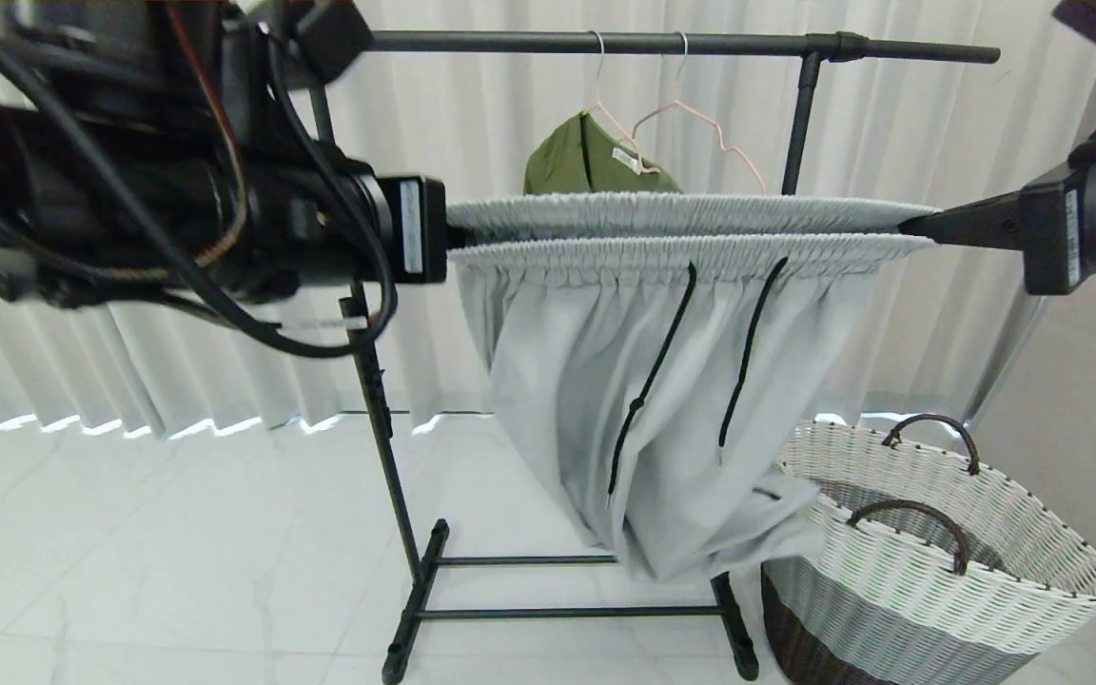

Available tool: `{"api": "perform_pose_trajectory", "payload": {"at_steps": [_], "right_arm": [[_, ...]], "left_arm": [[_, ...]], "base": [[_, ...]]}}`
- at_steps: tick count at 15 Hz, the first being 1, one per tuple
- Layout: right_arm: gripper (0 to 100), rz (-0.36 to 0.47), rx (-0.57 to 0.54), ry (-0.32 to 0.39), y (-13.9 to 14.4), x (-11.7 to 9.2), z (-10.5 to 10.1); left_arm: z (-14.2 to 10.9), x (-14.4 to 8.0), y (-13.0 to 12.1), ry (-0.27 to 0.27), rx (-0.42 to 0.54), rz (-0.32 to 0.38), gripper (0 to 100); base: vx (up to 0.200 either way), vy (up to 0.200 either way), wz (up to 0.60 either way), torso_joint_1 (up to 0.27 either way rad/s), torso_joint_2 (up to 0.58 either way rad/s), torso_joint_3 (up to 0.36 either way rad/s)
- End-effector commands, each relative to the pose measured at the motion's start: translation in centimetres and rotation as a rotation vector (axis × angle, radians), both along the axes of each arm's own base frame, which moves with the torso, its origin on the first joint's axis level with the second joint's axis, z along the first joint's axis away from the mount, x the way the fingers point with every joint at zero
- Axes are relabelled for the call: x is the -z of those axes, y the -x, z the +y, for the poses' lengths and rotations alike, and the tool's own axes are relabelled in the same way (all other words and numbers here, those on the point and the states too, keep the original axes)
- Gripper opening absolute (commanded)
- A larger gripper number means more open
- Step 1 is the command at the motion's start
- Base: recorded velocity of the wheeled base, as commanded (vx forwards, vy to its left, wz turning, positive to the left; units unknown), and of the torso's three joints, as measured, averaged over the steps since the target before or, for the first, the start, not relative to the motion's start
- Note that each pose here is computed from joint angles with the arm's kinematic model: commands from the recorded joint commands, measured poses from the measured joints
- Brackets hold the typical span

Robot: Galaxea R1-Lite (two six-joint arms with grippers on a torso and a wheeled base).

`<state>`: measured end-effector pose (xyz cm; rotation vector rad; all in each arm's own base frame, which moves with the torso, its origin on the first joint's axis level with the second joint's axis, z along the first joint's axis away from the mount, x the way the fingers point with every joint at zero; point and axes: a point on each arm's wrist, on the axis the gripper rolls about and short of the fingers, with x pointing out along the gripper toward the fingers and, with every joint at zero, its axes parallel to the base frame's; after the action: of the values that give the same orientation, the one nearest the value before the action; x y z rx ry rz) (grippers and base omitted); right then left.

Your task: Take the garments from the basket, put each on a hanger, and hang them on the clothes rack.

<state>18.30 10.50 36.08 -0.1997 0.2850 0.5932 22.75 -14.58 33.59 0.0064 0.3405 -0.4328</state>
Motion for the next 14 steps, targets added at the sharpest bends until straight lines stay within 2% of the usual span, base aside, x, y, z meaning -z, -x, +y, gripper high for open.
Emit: {"api": "perform_pose_trajectory", "payload": {"at_steps": [1, 4, 7, 9, 10, 14], "right_arm": [[0, -0.05, 0.02, -0.024, 2.2, -1.6, -1.7], [0, -0.08, 0.02, -0.039, 3.1, -2.4, -2.2], [0, -0.117, 0.005, -0.019, 3.4, -3.0, -2.3], [0, -0.137, -0.011, 0.022, 3.7, -3.1, -2.4], [0, -0.134, -0.016, 0.036, 4.0, -3.3, -2.6], [0, -0.089, -0.036, 0.054, 5.6, -3.9, -3.4]], "left_arm": [[-0.3, -4.8, 1.9, -0.008, 0.05, -0.075, 0], [-1.9, -4.6, 2.4, -0.091, 0.051, -0.097, 0], [-2.9, -4.3, 3.1, -0.105, 0.074, -0.094, 0], [-2.9, -4.4, 3.2, -0.121, 0.084, -0.109, 0], [-2.9, -4.4, 3.2, -0.136, 0.091, -0.117, 0], [-3.6, -4.1, 3.8, -0.142, 0.121, -0.111, 0]], "base": [[0.0, 0.0, 0.0, 0.0, 0.0, 0.0], [0.0, 0.0, 0.0, 0.0, 0.0, 0.0], [0.0, 0.0, 0.0, 0.0, 0.0, 0.0], [0.0, 0.0, 0.0, 0.0, 0.0, 0.0], [0.0, 0.0, 0.0, 0.0, 0.0, 0.0], [0.0, 0.0, 0.0, 0.0, 0.0, 0.0]]}}
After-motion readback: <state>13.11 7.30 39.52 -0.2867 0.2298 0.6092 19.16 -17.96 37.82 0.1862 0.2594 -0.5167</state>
